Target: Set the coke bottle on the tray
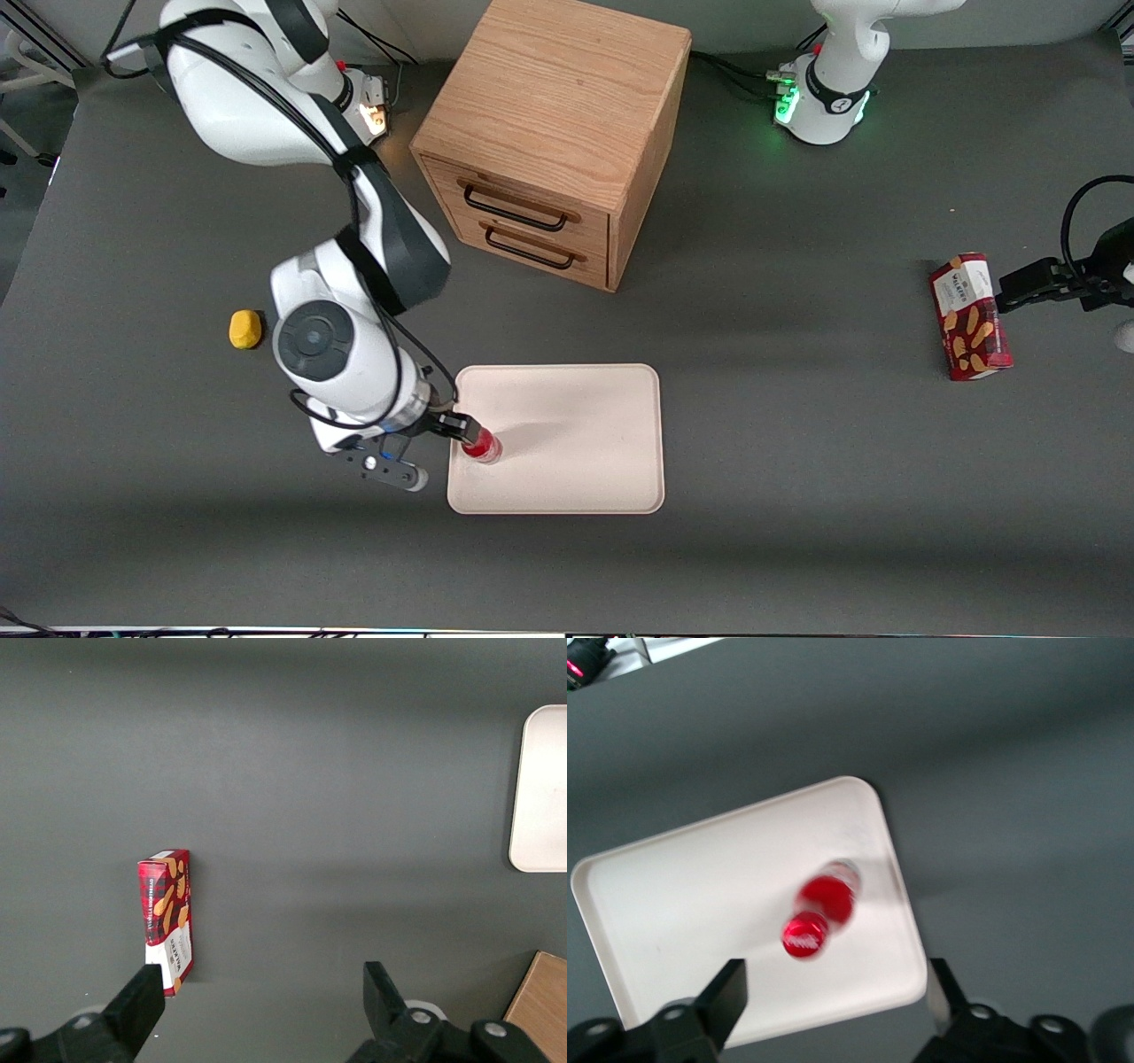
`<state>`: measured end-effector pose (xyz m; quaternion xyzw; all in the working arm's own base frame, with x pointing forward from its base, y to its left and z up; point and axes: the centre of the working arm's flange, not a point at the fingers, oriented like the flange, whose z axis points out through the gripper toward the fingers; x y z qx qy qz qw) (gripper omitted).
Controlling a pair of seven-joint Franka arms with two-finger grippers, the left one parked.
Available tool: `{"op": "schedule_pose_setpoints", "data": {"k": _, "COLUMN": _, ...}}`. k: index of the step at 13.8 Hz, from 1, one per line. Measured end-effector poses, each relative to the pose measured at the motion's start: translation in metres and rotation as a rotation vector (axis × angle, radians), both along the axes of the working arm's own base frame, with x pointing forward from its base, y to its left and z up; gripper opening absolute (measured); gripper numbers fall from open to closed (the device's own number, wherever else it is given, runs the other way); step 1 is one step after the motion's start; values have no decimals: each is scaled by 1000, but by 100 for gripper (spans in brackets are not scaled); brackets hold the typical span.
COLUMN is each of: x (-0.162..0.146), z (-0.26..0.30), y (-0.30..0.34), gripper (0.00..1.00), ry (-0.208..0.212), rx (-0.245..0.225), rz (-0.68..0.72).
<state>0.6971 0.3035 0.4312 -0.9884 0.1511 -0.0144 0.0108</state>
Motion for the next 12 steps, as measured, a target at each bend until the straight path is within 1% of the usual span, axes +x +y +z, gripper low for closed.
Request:
{"op": "schedule_pose_setpoints", "data": {"k": 1, "x": -8, "z": 26, "y": -12, "gripper": 100, "ry": 22, "rx": -13, "rz": 7}}
{"op": "schedule_pose_setpoints", "data": {"k": 3, "x": -30, "z": 82, "y": -33, "gripper": 100, "ry": 61, "rx": -27, "rz": 10}}
{"op": "schedule_pose_setpoints", "data": {"k": 6, "x": -72, "z": 163, "y": -62, "gripper": 100, "ry": 103, "rx": -11, "rz": 13}}
{"op": "schedule_pose_setpoints", "data": {"k": 9, "x": -107, "z": 218, "y": -113, "gripper": 100, "ry": 125, "rx": -13, "rz": 115}}
{"op": "schedule_pose_setpoints", "data": {"k": 12, "x": -131, "z": 242, "y": -178, "gripper": 100, "ry": 137, "rx": -15, "rz": 219}}
